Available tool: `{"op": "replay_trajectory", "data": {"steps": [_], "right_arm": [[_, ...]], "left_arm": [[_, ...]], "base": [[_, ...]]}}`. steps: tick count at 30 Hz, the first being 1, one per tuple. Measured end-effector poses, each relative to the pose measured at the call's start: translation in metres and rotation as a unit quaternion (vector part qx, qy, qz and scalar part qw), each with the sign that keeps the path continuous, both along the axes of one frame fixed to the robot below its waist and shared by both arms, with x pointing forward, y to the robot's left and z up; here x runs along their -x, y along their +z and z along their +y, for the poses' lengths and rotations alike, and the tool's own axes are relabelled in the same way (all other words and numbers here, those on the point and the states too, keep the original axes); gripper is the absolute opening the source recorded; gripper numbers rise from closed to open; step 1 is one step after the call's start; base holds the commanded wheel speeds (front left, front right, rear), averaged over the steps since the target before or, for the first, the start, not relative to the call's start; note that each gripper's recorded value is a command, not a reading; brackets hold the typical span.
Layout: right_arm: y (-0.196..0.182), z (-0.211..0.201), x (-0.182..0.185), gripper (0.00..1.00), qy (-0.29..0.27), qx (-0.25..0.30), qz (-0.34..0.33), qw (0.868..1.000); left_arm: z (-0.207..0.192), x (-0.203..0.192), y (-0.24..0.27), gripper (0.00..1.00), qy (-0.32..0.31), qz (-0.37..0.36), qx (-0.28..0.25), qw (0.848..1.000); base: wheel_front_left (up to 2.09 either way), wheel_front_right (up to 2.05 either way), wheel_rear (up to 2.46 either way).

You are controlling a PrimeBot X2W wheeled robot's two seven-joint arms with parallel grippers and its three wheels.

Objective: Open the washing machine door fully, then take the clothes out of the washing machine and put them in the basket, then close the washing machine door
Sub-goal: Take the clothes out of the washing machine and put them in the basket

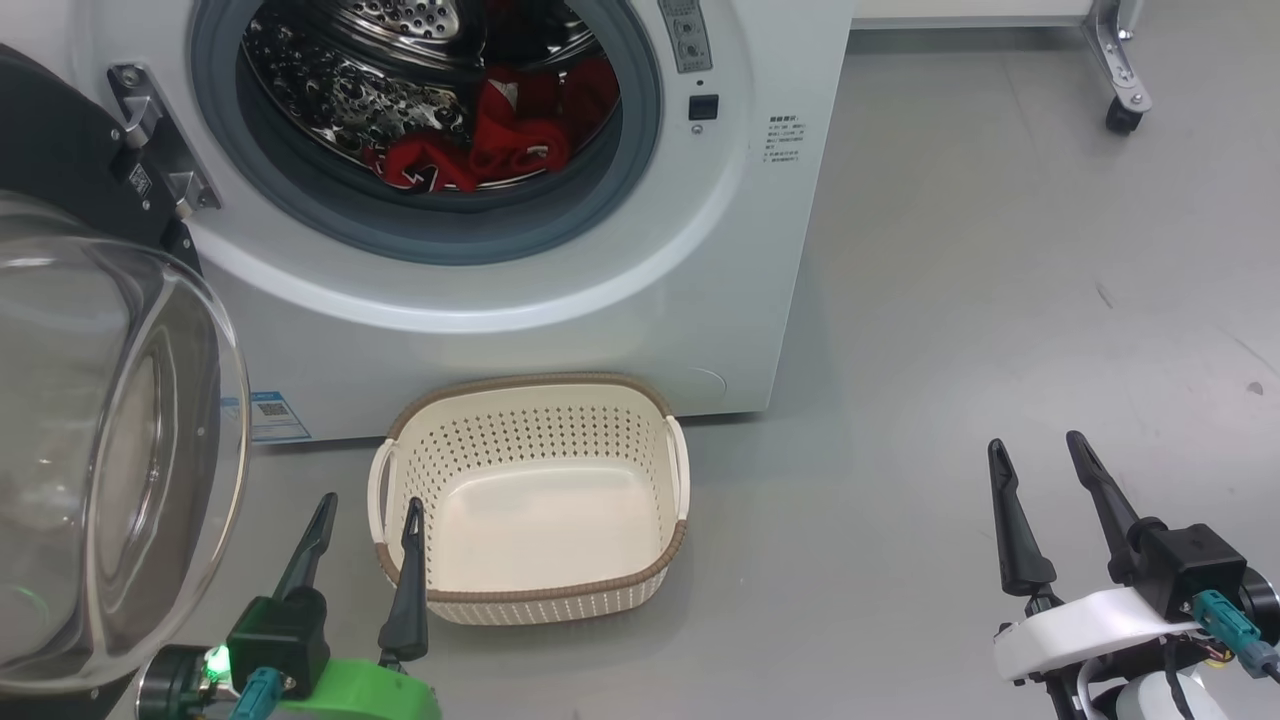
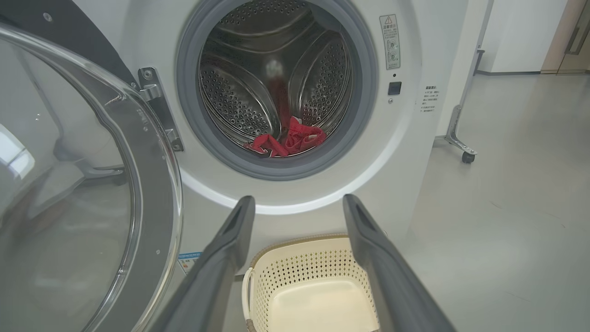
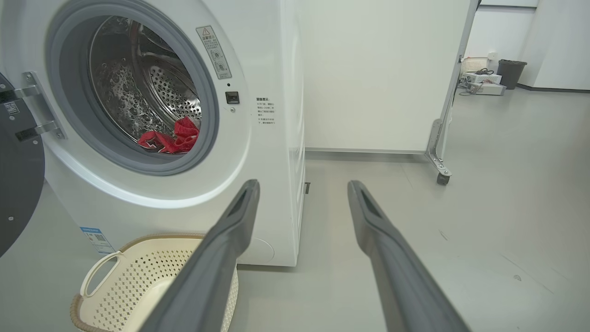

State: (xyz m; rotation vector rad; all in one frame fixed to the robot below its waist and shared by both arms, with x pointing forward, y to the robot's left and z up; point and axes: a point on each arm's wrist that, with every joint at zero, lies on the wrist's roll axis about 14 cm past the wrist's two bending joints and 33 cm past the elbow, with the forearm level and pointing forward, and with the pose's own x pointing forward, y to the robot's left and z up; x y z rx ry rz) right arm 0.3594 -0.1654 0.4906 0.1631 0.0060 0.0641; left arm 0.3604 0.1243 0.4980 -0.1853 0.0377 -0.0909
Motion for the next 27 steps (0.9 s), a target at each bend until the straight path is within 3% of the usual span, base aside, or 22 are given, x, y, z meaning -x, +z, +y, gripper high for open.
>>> {"op": "replay_trajectory", "data": {"steps": [27], "right_arm": [[-0.0005,0.0002,0.0000,1.00,0.000,0.000,-0.001,1.000]], "left_arm": [[0.0005,0.0008,-0.0022,1.00,0.003,0.004,-0.002,1.000]], "base": [[0.96,-0.96,0.00]]}}
